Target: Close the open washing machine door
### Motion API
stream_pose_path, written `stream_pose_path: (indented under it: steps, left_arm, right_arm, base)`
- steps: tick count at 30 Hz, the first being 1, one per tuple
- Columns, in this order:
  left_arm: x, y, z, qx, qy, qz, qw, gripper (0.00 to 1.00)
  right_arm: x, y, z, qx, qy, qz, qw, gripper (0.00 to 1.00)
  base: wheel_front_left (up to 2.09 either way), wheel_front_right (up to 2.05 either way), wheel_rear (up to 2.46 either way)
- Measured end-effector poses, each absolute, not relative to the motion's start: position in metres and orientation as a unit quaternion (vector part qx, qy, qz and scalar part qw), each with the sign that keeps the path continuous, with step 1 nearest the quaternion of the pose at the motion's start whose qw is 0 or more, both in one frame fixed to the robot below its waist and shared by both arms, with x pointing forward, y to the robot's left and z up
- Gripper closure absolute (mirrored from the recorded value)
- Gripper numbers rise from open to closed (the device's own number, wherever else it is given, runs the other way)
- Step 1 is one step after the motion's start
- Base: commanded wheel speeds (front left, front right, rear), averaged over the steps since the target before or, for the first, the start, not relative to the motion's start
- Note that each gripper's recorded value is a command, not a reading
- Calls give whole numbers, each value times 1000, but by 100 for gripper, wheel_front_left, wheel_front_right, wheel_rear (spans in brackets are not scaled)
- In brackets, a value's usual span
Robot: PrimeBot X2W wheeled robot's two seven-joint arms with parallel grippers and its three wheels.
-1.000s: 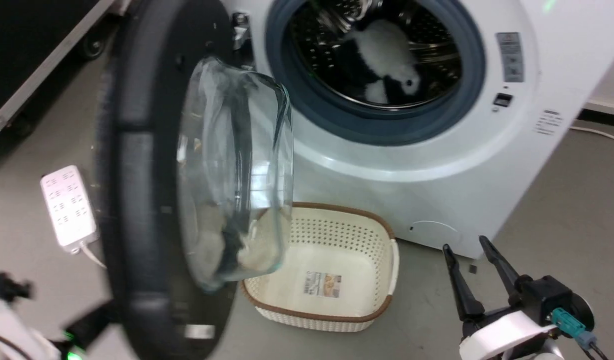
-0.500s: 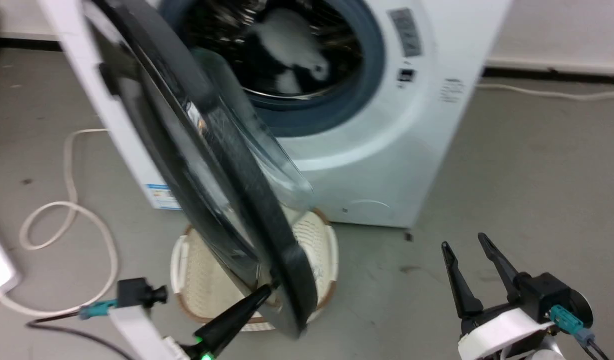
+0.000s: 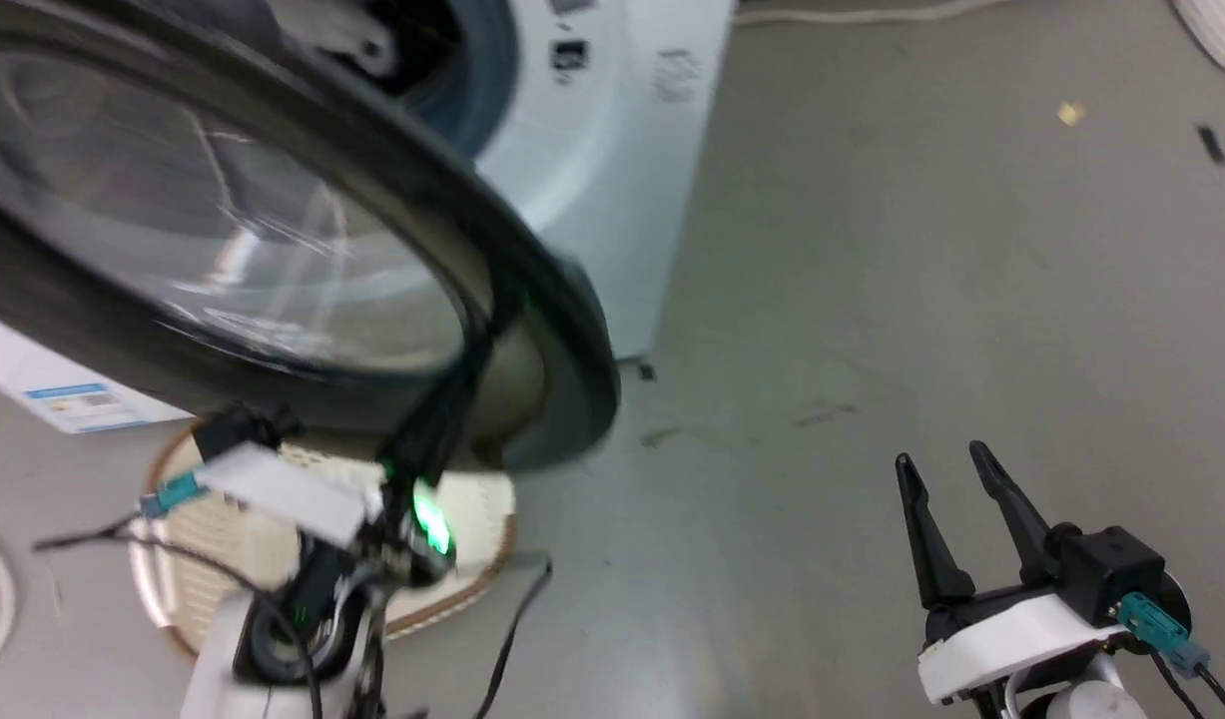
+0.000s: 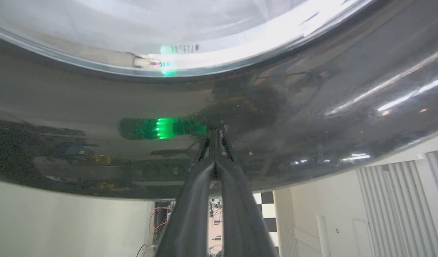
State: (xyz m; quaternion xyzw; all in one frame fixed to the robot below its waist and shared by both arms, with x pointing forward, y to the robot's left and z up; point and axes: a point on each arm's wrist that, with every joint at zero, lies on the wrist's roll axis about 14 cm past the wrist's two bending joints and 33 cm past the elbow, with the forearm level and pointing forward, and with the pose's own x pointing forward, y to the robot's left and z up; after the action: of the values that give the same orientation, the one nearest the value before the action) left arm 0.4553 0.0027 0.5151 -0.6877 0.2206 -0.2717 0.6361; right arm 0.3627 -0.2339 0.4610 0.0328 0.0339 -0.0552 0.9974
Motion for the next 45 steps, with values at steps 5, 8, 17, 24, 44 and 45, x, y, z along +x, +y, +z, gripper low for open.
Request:
stream_pose_path:
  steps: [5, 8, 17, 24, 44, 45]
  left_arm:
    - [516, -35, 509, -712, 204, -236, 629, 100]
    - [525, -43, 511, -711, 202, -235, 632, 100]
    - [506, -22, 516, -666, 176, -233, 686, 100]
    - [450, 30, 512, -540, 110, -219, 805, 3]
    - [357, 196, 548, -44, -97, -21, 994, 0]
    - [353, 198, 544, -35, -92, -17, 995, 0]
  right_arm:
    - [359, -249, 449, 31, 55, -81, 995, 0]
    - [363, -248, 450, 31, 53, -77, 995, 0]
    - [375, -237, 462, 25, 31, -55, 998, 0]
    - [376, -223, 478, 30, 4, -35, 999, 0]
    - [385, -139, 513, 30, -50, 93, 994, 0]
    - [384, -137, 513, 30, -50, 96, 994, 0]
  base:
    - [0, 0, 0]
    - [0, 0, 0]
    - [0, 0, 0]
    - [0, 0, 0]
    - [0, 0, 0]
    - [0, 0, 0]
